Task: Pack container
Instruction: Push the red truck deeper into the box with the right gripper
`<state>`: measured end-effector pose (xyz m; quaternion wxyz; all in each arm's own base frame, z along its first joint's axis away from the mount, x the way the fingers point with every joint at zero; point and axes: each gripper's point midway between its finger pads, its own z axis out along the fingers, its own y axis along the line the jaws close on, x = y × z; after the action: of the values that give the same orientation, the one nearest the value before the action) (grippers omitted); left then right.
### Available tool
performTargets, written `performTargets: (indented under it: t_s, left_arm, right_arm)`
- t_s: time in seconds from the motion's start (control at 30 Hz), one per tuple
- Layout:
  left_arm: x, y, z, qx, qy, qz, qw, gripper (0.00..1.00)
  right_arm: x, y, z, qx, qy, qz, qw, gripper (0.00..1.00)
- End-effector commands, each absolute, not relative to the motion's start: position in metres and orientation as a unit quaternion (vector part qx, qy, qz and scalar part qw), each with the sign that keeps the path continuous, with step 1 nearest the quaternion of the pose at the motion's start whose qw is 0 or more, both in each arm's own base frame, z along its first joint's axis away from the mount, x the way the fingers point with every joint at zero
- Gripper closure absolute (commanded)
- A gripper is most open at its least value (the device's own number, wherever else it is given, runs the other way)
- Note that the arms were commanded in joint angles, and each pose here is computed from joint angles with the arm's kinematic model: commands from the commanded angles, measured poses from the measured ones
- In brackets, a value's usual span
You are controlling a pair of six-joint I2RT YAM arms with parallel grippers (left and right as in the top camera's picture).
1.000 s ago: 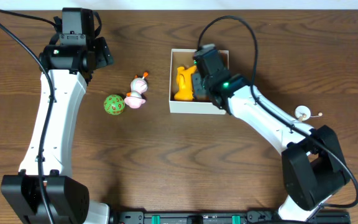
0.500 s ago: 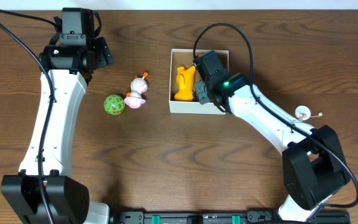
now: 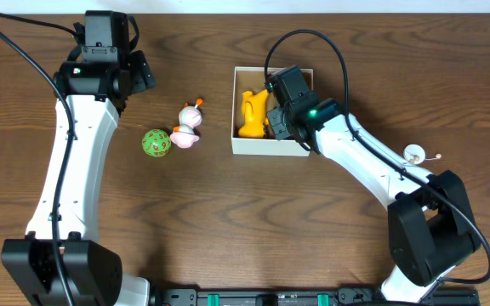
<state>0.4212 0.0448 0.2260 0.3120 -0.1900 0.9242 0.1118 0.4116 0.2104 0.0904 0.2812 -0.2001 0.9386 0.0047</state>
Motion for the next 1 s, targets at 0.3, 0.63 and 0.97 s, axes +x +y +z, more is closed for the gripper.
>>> performTargets:
  t_s: [0.3, 0.63, 0.97]
  left_arm:
    - [0.421, 0.048, 0.226, -0.192, 0.923, 0.117, 0.311, 0.02]
    - [0.421, 0.048, 0.226, -0.192, 0.923, 0.117, 0.311, 0.02]
    - [0.421, 0.048, 0.226, -0.192, 0.923, 0.117, 0.311, 0.02]
  right_arm:
    - [0.416, 0.220, 0.062, -0.291, 0.921, -0.003, 0.260, 0.89]
    - [0.440, 0.209, 0.052, -0.280, 0.915, -0.040, 0.287, 0.89]
    - [0.456, 0.207, 0.062, -0.270, 0.906, -0.057, 0.321, 0.90]
